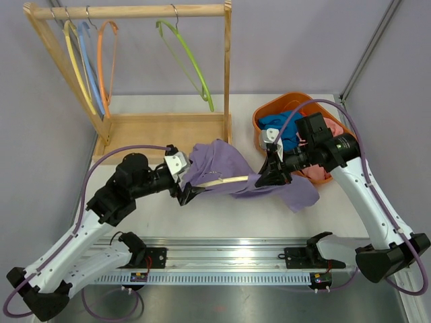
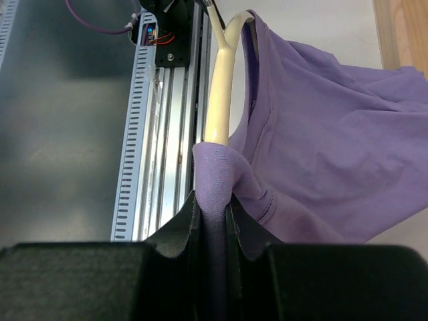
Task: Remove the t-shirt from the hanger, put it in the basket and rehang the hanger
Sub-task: Remove the tshirt from the hanger
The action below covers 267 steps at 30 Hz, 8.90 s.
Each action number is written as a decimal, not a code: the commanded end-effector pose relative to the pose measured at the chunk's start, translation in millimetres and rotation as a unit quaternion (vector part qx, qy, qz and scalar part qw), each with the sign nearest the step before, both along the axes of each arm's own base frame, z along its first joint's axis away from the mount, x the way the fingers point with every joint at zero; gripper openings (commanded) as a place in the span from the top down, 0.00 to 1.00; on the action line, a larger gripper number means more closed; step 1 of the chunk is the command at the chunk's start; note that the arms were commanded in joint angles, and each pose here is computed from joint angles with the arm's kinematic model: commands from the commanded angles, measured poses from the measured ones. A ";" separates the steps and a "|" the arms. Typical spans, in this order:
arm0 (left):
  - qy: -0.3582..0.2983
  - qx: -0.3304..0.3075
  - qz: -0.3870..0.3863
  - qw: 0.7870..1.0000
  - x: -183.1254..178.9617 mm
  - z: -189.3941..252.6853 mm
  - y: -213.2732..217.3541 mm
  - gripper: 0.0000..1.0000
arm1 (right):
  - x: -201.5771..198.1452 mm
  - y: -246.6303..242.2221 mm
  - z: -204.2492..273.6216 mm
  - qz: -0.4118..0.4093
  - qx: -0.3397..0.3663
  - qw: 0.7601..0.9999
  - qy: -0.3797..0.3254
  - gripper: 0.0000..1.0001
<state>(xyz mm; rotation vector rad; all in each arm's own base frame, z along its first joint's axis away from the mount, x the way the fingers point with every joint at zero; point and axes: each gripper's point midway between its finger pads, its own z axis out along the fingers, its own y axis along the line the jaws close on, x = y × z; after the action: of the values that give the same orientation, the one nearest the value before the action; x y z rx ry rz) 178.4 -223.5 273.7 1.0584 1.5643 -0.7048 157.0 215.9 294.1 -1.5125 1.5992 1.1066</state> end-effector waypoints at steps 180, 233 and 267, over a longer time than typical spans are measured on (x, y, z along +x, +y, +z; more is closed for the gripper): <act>0.047 -0.054 -0.063 0.995 -26.9 94.6 -16.7 1.00 | -0.9 96.0 59.7 0.159 -0.025 0.986 -0.036 0.51; 0.121 -0.172 0.068 0.975 -8.3 116.0 -4.2 0.55 | 47.4 84.3 55.5 -0.003 -0.040 0.984 -0.176 1.00; 0.366 -0.132 0.488 0.782 59.7 -19.5 44.8 0.43 | 89.1 70.8 27.7 -0.122 -0.093 0.970 -0.189 1.00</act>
<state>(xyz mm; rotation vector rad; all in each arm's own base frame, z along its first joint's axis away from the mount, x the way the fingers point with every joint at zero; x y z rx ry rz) 221.2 -187.4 235.2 -0.2757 2.3422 -0.6180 244.0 280.2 294.1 -1.5449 1.6937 0.4999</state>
